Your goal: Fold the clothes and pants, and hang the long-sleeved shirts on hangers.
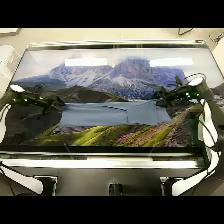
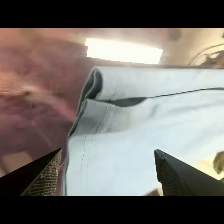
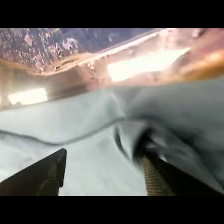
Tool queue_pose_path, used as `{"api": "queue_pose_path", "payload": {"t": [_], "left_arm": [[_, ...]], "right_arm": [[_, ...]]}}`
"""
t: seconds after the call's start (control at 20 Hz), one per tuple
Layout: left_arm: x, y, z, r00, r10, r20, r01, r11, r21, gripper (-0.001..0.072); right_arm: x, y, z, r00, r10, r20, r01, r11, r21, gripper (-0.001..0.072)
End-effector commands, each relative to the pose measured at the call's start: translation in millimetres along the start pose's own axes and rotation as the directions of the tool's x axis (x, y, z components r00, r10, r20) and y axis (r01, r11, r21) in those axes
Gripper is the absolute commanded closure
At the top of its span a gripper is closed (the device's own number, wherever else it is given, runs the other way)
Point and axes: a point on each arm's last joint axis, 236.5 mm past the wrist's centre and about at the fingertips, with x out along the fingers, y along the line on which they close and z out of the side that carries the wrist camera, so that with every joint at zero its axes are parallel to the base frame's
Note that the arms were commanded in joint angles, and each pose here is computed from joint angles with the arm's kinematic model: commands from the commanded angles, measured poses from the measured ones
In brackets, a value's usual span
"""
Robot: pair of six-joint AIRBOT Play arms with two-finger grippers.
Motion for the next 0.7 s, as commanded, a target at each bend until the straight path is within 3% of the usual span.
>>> {"api": "queue_pose_path", "payload": {"t": [0.0,0.05,0.1,0.35,0.65], "left_arm": [[-48.5,0.4,0.7,0.999,-0.031,0.005,0.031,0.999,-0.007,0.0051],[-64.9,1.8,1.1,0.999,-0.035,0.020,0.035,0.999,-0.023,0.0051],[-77.3,2.5,-0.6,0.999,-0.037,0.030,0.038,0.999,-0.036,0.0051],[-107.2,-21.9,-19.9,0.999,-0.035,0.035,0.034,0.999,0.008,0.0052],[-107.6,-67.2,-33.5,0.999,-0.019,0.038,0.014,0.993,0.120,0.0053]], "right_arm": [[-45.4,-42.6,-9.9,0.997,-0.069,-0.042,0.070,0.997,0.023,0.0140],[-56.1,-67.6,-15.0,0.991,-0.121,-0.064,0.125,0.990,0.069,0.0101],[-60.4,-85.1,-21.8,0.984,-0.151,-0.090,0.160,0.982,0.097,0.0018],[-33.4,-106.2,-20.9,0.989,-0.138,-0.053,0.143,0.983,0.118,0.0000],[10.9,-64.5,-30.9,0.985,0.113,-0.134,-0.100,0.990,0.099,-0.0001]]}}
